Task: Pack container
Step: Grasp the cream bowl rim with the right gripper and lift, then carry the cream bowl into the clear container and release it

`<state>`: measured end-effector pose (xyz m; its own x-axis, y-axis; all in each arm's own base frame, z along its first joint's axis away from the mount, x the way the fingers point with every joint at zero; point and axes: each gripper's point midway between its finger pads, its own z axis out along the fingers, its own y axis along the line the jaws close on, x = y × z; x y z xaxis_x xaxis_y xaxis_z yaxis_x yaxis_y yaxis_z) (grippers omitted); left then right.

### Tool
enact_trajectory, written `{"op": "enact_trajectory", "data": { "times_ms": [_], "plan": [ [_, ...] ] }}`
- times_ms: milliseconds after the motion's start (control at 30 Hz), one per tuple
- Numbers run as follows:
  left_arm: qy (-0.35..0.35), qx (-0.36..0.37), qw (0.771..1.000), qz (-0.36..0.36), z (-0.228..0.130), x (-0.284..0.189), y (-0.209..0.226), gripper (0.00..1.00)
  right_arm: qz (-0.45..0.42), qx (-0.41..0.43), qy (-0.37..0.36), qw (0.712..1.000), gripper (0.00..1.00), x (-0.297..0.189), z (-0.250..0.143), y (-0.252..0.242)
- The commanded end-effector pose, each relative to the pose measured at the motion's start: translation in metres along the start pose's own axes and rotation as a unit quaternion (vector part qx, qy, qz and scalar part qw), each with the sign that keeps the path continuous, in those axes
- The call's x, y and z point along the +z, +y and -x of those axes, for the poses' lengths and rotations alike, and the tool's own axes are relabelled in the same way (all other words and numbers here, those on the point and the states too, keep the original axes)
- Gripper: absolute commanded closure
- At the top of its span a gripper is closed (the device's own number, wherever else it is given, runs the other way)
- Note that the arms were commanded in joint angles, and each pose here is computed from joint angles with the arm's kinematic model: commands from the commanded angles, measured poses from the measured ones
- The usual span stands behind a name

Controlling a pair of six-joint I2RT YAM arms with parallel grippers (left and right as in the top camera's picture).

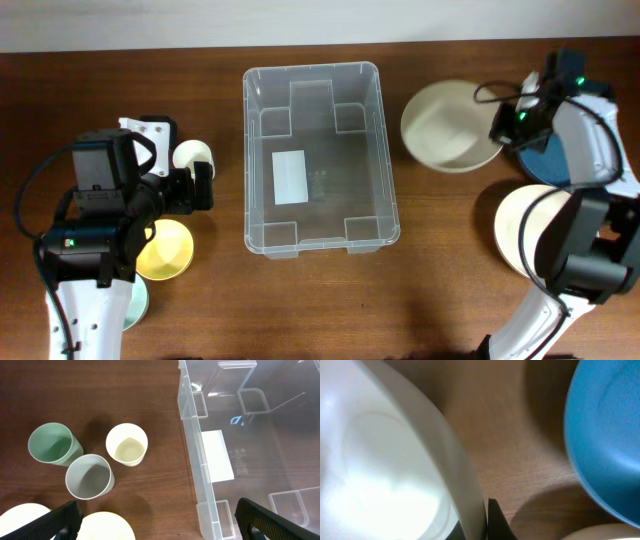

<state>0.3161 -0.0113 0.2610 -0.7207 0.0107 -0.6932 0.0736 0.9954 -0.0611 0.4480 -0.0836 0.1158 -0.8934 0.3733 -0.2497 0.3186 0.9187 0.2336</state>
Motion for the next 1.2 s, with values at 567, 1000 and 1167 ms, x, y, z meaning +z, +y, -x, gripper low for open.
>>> {"op": "enact_trajectory", "data": {
  "times_ms": [567,1000,1167],
  "plan": [
    [-0.009,-0.003,1.000,0.003,0.007,-0.004,0.001,0.00,0.075,-0.333,-0.173,0.924,0.96,-0.105,-0.022,0.277],
    [-0.008,-0.003,1.000,0.003,0.006,-0.004,0.001,0.00,0.037,-0.284,-0.072,0.955,0.96,0.028,-0.051,0.294],
    [-0.008,-0.003,1.000,0.003,0.006,-0.004,0.001,0.00,0.029,-0.285,-0.055,0.957,0.96,0.047,-0.055,0.290]
  ]
}}
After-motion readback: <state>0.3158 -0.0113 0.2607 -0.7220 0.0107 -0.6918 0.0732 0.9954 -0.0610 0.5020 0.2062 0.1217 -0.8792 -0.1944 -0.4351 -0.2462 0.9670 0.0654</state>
